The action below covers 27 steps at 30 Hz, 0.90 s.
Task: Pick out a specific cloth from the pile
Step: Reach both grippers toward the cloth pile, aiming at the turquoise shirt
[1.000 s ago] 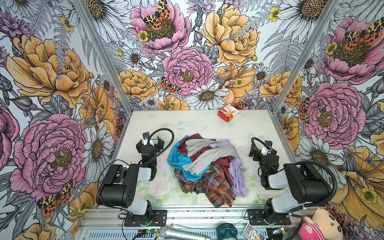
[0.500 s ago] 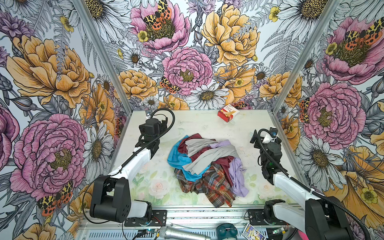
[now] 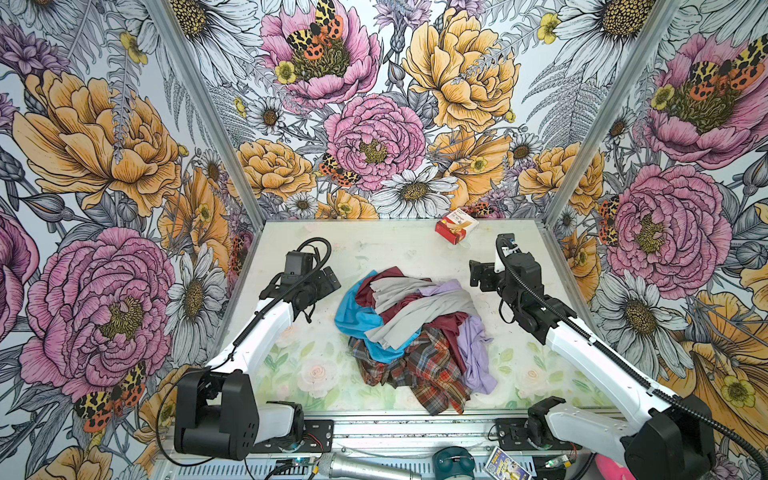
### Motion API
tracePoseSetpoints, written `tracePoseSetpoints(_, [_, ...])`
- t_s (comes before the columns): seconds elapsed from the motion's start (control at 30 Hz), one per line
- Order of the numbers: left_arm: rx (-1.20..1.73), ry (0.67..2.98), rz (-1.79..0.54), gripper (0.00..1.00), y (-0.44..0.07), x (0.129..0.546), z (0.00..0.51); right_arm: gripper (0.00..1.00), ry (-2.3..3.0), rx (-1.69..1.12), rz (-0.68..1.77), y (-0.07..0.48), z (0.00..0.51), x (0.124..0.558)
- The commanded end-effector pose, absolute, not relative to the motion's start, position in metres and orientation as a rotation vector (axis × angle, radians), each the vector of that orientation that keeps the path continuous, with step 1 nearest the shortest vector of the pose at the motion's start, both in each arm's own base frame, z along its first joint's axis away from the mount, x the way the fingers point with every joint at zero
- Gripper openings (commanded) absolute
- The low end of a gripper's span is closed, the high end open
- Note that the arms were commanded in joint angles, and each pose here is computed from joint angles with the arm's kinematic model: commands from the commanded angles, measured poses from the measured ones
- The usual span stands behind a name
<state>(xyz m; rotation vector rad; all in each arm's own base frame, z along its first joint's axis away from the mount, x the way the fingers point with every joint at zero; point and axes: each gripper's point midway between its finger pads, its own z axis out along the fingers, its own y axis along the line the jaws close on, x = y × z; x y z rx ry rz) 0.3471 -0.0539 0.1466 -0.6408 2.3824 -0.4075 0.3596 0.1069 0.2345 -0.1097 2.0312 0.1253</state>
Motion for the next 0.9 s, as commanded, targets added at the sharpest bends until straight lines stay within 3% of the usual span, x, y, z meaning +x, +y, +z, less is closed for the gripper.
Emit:
tracePoseSetpoints(0.0, [-0.750, 2.382, -0.629, 0.91, -0.080, 0.326, 0.156, 0.95, 2.119, -0.224, 0.179, 0.129, 0.224, 0.344])
tracePoseSetpoints(0.23, [-0.857, 2.411, -0.744, 0.83, -0.109, 0.299, 0.144, 0.95, 2.135, -0.294, 0.157, 0.145, 0.219, 0.338])
tracePoseSetpoints(0.57, [-0.926, 2.455, -0.659, 0.70, -0.112, 0.277, 0.105, 0.95, 2.094, -0.286, 0.165, 0.143, 0.232, 0.329])
tracePoseSetpoints(0.87, [-0.974, 2.459, -0.666, 0.69, -0.115, 0.285, 0.078, 0.95, 2.101, -0.296, 0.175, 0.147, 0.230, 0.328])
